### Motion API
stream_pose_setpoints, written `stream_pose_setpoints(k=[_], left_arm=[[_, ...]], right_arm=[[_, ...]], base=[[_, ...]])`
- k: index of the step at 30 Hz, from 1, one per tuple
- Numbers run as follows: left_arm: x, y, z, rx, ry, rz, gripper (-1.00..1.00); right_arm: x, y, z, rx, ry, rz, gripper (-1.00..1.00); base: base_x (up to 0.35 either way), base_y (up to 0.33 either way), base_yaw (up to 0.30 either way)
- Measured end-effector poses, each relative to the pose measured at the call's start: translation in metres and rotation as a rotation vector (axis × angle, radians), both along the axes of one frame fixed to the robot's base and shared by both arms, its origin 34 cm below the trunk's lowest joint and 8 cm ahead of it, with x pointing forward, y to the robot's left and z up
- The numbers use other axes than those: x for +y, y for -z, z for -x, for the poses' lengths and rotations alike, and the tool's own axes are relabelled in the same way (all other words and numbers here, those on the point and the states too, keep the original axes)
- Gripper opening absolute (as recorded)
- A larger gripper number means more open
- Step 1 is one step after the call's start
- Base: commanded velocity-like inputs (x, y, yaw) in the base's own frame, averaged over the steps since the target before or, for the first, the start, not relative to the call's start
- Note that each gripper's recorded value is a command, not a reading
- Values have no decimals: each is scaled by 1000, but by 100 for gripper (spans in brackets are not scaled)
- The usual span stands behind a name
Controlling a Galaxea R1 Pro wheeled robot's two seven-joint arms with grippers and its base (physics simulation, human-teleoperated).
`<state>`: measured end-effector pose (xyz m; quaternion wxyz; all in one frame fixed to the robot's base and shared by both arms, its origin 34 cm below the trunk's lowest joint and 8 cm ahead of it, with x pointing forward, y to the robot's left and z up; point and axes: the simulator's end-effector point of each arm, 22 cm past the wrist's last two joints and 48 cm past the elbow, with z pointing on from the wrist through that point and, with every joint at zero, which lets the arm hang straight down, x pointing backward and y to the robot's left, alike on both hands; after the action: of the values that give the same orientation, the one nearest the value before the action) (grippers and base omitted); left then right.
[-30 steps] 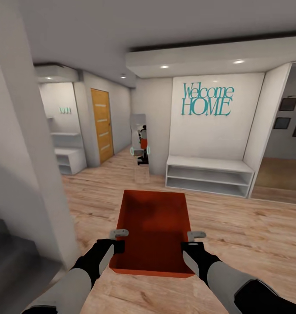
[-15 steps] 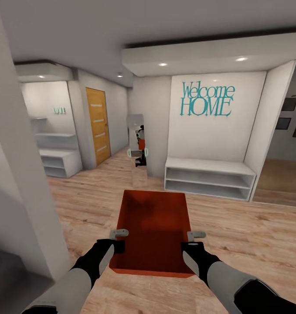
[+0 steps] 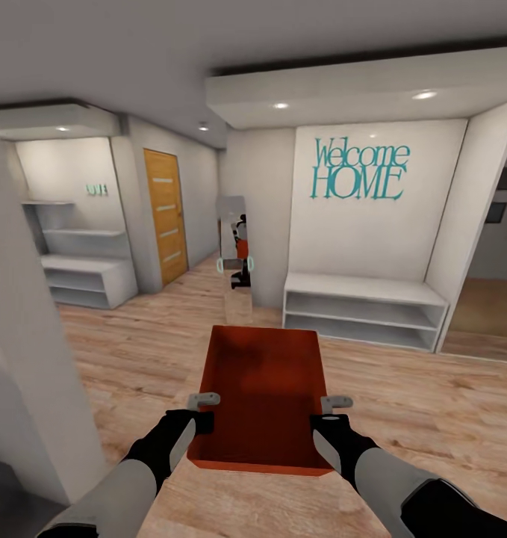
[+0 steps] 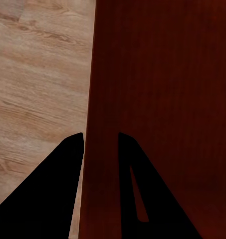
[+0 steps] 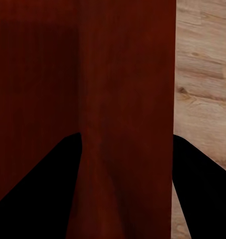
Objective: Move the two storage containers from the living room to the garage. In the garage, place one container on the floor and stack the other container on top of it (either order is fine).
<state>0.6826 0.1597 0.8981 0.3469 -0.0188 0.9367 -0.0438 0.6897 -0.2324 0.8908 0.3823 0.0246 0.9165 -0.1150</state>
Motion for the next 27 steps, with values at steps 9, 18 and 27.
stream_pose_setpoints(k=[9, 18, 27], left_arm=[[0, 0, 0, 0, 0, 0, -100], [0, 0, 0, 0, 0, 0, -100], [0, 0, 0, 0, 0, 1, -100]], right_arm=[[0, 0, 0, 0, 0, 0, -100], [0, 0, 0, 0, 0, 0, -100], [0, 0, 0, 0, 0, 0, -100]], base=[[322, 0, 0], [322, 0, 0], [322, 0, 0]])
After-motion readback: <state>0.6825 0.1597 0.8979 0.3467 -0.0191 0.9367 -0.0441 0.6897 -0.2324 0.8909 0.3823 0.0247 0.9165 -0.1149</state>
